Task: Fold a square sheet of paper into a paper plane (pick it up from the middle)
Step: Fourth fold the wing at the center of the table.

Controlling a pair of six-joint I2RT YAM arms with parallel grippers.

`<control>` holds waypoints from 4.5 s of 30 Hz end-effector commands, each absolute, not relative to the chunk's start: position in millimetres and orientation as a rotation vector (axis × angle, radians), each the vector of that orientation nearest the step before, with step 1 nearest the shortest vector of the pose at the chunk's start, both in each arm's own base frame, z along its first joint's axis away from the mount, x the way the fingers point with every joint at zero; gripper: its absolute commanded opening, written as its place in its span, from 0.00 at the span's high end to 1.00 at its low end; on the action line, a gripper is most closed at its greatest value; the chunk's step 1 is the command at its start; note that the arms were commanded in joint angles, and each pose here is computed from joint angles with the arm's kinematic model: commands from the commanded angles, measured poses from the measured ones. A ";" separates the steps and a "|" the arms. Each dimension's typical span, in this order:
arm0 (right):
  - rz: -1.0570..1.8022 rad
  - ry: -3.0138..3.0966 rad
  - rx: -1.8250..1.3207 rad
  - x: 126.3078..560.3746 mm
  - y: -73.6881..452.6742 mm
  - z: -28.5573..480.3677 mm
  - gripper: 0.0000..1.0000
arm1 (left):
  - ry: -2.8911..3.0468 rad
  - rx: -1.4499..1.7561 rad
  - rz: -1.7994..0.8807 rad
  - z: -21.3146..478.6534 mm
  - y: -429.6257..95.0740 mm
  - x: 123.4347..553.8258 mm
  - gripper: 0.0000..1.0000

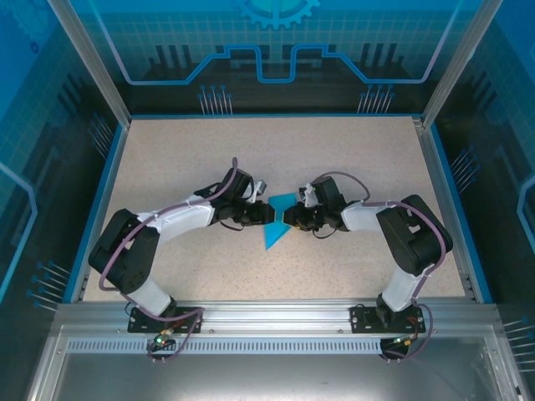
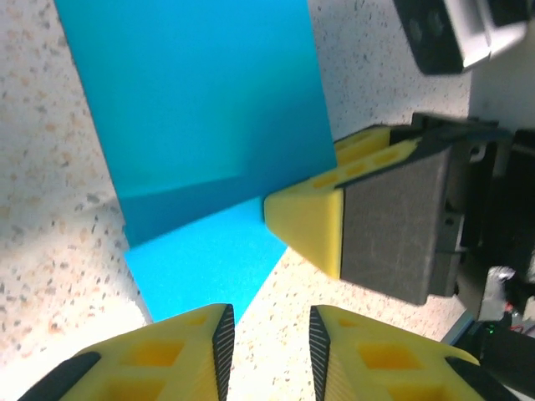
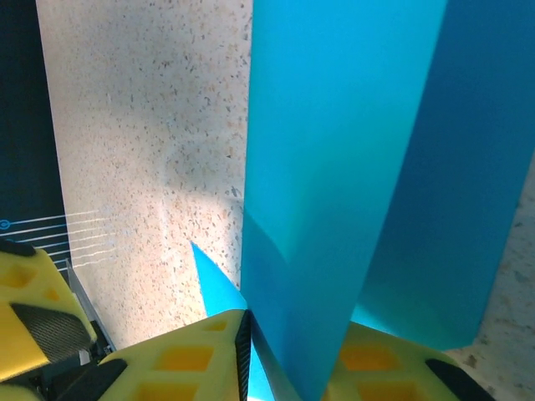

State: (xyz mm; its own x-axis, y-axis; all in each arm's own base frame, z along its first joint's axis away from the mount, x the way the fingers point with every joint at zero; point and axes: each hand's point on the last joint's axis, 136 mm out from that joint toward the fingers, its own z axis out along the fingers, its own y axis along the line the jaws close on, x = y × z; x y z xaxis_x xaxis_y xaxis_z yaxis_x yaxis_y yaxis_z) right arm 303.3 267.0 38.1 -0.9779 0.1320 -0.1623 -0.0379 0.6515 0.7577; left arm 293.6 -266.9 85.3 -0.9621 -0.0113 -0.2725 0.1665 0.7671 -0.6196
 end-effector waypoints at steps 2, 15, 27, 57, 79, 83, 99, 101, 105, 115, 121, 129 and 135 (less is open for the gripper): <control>1.211 2.682 0.056 300.0 271.0 37.4 0.80 | 2.702 0.193 -0.897 80.7 -267.0 274.4 0.65; 1.193 2.623 0.297 293.5 269.6 46.3 0.94 | 2.680 0.161 -0.803 72.1 -262.6 265.0 0.64; 1.132 2.603 0.354 283.2 276.0 57.8 0.91 | 2.664 0.380 -0.709 66.0 -272.1 235.8 0.53; 1.199 2.611 0.322 294.6 274.1 58.9 0.84 | 2.590 0.358 -0.151 37.9 -277.7 251.8 0.62; 1.195 2.677 0.239 296.6 277.0 61.6 0.79 | 2.573 0.303 -0.091 32.3 -265.6 252.4 0.85; 1.195 2.700 0.206 296.4 279.4 62.8 0.79 | 2.578 0.290 -0.091 30.4 -263.8 251.7 0.87; 1.187 2.728 0.201 298.8 282.3 64.2 0.85 | 2.579 0.260 -0.091 29.7 -261.0 250.6 0.73; 1.182 2.727 0.205 298.9 281.5 64.3 0.85 | 2.582 0.259 -0.092 29.4 -261.2 250.7 0.70; 1.172 2.732 0.222 298.7 279.7 62.1 0.85 | 2.570 0.253 -0.114 33.0 -262.8 251.5 0.62; 1.147 2.748 0.255 297.1 275.3 55.4 0.82 | 2.509 0.213 -0.230 46.3 -262.9 249.5 0.41; 1.169 2.752 0.219 294.7 277.9 55.4 0.75 | 2.384 0.028 -0.460 80.1 -232.2 245.5 0.34; 1.174 2.781 0.157 290.0 282.5 51.0 0.73 | 2.385 -0.127 -0.623 98.2 -194.9 255.9 0.36; 1.093 2.813 0.136 293.7 279.0 44.4 0.77 | 2.433 -0.010 -0.715 98.1 -219.8 253.3 0.37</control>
